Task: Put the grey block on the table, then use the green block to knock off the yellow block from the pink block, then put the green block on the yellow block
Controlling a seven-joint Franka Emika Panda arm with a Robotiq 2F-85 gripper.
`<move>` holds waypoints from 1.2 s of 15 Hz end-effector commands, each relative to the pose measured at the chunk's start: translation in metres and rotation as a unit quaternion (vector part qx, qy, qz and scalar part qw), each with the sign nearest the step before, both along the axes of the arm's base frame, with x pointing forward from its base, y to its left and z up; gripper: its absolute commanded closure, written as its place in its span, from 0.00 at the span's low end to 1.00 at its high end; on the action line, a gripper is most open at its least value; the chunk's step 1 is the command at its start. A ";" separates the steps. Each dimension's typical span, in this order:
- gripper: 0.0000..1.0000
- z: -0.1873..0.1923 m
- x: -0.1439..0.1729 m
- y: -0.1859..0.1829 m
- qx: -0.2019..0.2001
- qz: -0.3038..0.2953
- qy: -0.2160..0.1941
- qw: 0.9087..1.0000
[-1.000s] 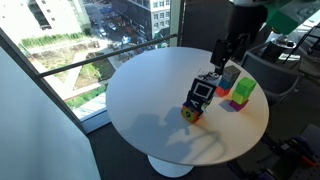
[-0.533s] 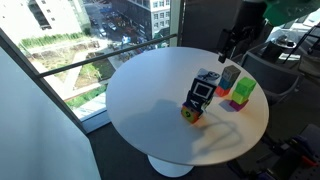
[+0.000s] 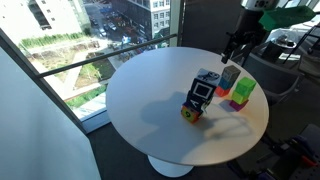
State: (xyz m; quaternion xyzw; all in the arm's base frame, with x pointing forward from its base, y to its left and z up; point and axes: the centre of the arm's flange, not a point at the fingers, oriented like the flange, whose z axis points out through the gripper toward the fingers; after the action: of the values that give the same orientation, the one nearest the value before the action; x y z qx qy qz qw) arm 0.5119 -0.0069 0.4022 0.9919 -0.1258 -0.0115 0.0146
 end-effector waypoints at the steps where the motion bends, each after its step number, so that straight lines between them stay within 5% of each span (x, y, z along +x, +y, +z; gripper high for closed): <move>1: 0.00 -0.004 0.012 -0.011 0.013 -0.007 0.013 1.000; 18: 0.00 -0.019 0.023 -0.031 -0.005 -0.027 0.009 1.000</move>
State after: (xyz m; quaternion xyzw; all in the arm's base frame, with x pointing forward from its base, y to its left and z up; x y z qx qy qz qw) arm 0.5208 -0.0247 0.3838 0.9893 -0.1427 -0.0257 0.0150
